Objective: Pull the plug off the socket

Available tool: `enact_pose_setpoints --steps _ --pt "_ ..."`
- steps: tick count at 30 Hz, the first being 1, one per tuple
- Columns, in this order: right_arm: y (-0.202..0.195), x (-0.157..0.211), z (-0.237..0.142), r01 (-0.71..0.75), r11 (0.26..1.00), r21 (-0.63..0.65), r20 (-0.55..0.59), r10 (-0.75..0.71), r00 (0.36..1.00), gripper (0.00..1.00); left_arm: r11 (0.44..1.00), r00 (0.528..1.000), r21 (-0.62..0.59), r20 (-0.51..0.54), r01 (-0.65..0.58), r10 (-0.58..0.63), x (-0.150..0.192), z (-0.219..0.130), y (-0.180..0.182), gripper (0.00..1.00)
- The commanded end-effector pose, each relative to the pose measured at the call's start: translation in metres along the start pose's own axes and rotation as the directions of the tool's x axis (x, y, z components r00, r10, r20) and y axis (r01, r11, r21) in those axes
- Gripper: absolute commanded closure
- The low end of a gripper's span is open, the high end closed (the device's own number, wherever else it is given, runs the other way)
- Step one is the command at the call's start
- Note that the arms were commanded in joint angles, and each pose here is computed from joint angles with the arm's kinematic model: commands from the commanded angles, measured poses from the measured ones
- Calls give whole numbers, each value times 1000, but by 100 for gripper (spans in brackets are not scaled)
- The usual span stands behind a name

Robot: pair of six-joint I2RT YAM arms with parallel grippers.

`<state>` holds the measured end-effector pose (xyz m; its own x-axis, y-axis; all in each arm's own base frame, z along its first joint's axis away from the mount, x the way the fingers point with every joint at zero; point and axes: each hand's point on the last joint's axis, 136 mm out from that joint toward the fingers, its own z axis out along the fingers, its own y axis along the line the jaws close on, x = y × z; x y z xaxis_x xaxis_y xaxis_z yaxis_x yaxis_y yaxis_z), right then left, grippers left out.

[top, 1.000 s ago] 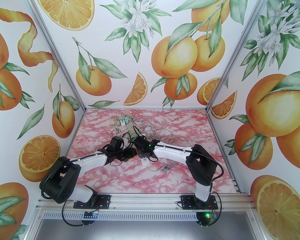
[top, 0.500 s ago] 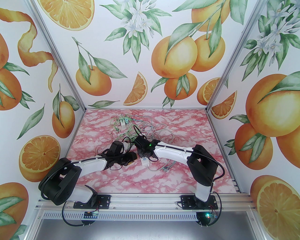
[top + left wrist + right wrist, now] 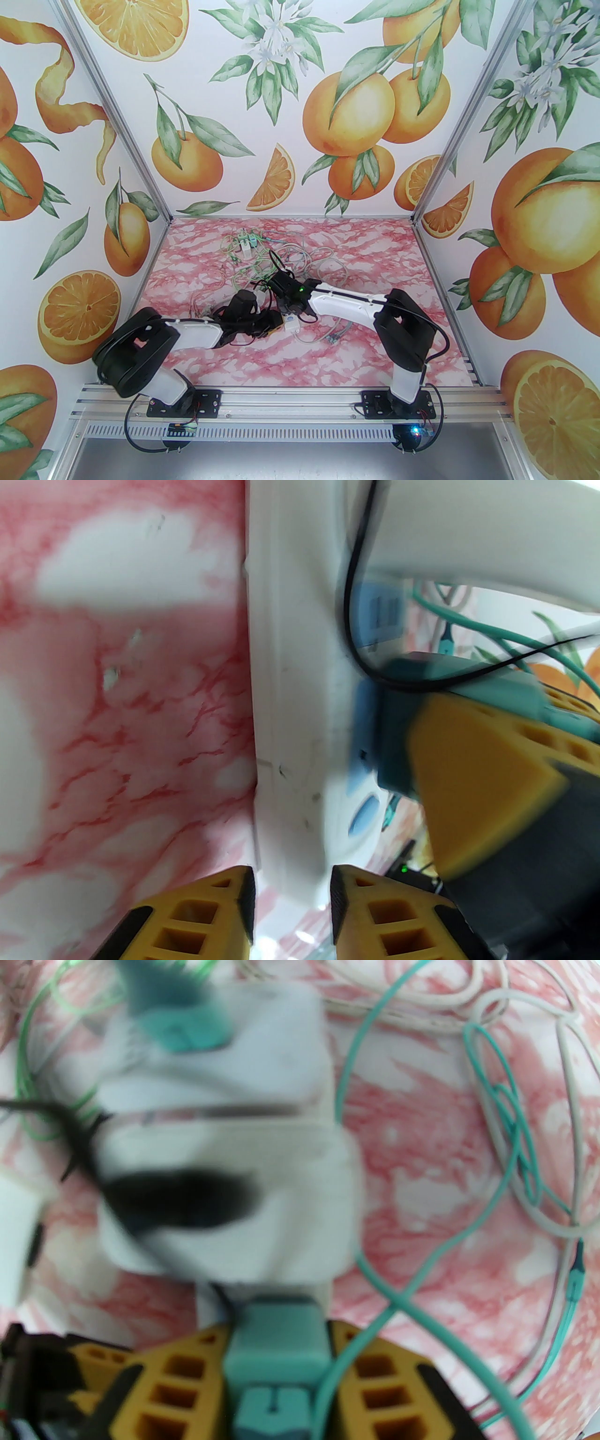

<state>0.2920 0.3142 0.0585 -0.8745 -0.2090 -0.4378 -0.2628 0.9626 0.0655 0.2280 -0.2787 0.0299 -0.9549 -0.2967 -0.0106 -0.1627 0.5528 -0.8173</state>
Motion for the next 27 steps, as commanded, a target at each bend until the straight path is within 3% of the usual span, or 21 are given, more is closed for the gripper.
enact_pose_setpoints --steps 1,4,6,12,27 --pt "13 -12 -12 -27 997 -69 43 30 999 71 997 999 62 14 41 -42 -1 7 -5 69" --pt "14 -13 -12 -27 997 -74 44 30 999 71 997 998 30 10 68 -68 3 9 6 74" --pt "15 -13 -12 -25 997 -77 46 29 999 71 996 996 -29 17 88 -88 6 8 21 82" --pt "17 -16 -15 -28 996 -90 50 33 998 71 971 993 -209 19 116 -115 12 0 56 82" --pt "4 -24 -44 0 999 -34 73 2 997 71 930 986 -337 -21 150 -167 21 5 83 83"
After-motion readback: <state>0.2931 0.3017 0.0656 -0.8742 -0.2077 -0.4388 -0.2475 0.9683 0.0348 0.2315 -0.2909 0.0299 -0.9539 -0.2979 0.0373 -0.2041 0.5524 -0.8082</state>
